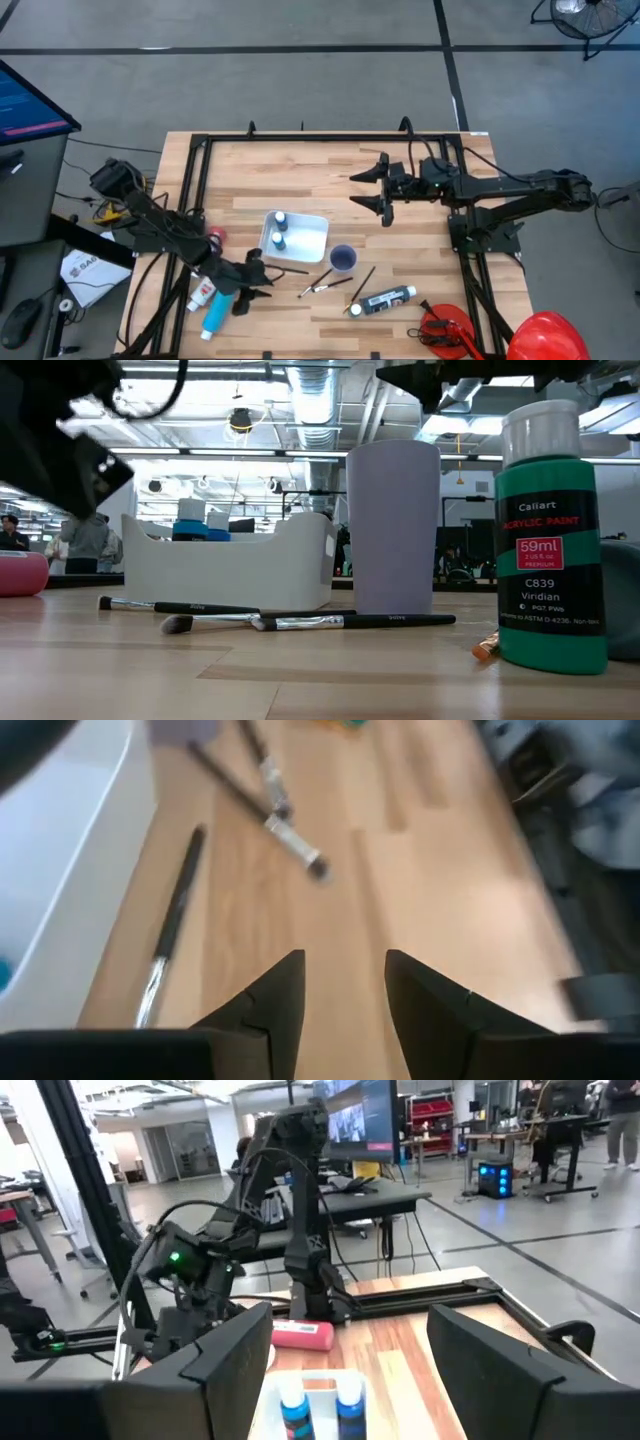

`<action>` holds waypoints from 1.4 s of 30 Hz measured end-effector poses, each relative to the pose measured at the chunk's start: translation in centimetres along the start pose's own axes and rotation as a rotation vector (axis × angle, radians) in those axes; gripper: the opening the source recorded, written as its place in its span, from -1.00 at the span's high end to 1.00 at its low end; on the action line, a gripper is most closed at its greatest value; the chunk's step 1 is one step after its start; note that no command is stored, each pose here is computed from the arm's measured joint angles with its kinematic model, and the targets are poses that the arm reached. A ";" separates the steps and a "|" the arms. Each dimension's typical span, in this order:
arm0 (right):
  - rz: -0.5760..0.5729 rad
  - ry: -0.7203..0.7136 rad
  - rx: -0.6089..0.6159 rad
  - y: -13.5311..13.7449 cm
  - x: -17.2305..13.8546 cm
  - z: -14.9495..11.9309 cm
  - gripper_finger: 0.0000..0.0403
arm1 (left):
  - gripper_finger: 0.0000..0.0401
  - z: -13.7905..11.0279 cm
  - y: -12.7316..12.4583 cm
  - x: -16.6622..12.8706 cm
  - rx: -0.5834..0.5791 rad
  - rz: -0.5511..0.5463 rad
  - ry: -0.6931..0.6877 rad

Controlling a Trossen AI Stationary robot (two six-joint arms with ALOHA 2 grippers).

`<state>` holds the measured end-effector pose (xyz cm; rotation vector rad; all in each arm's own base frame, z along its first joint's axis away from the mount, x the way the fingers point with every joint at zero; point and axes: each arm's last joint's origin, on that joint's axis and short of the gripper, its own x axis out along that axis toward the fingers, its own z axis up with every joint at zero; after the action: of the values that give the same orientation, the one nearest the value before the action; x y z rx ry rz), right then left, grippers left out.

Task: Pick & Place Paint Supplies
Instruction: Put the silver paintbrush into the blue cup

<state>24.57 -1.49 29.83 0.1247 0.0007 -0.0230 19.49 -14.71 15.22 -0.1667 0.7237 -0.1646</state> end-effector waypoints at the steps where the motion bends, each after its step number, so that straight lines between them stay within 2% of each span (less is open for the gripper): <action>1: -0.001 0.003 0.000 0.0 0.0 0.0 -0.29 | 0.34 -0.3 0.1 0.3 -0.006 0.016 0.012; 5: -0.001 0.009 0.001 0.0 0.0 -0.1 -0.29 | 0.35 -1.6 0.5 2.0 0.021 0.121 0.054; 10: 0.006 0.011 0.017 0.2 0.0 -0.1 -0.29 | 0.35 -2.5 0.8 3.3 0.045 0.225 0.033; 17: 0.005 0.016 0.017 0.2 0.0 -0.2 -0.29 | 0.35 -2.0 0.6 2.8 0.050 0.215 -0.001; 25: 0.004 0.022 0.017 0.1 0.0 -0.2 -0.29 | 0.35 -1.7 1.2 2.4 0.086 0.262 -0.005; 42: 0.004 0.025 0.017 0.1 0.0 -0.3 -0.29 | 0.35 -3.5 3.1 2.3 0.078 0.319 0.049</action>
<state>24.58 -1.32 29.60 0.1419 0.0250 -0.0174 19.15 -12.53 10.51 0.0288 0.7812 0.1079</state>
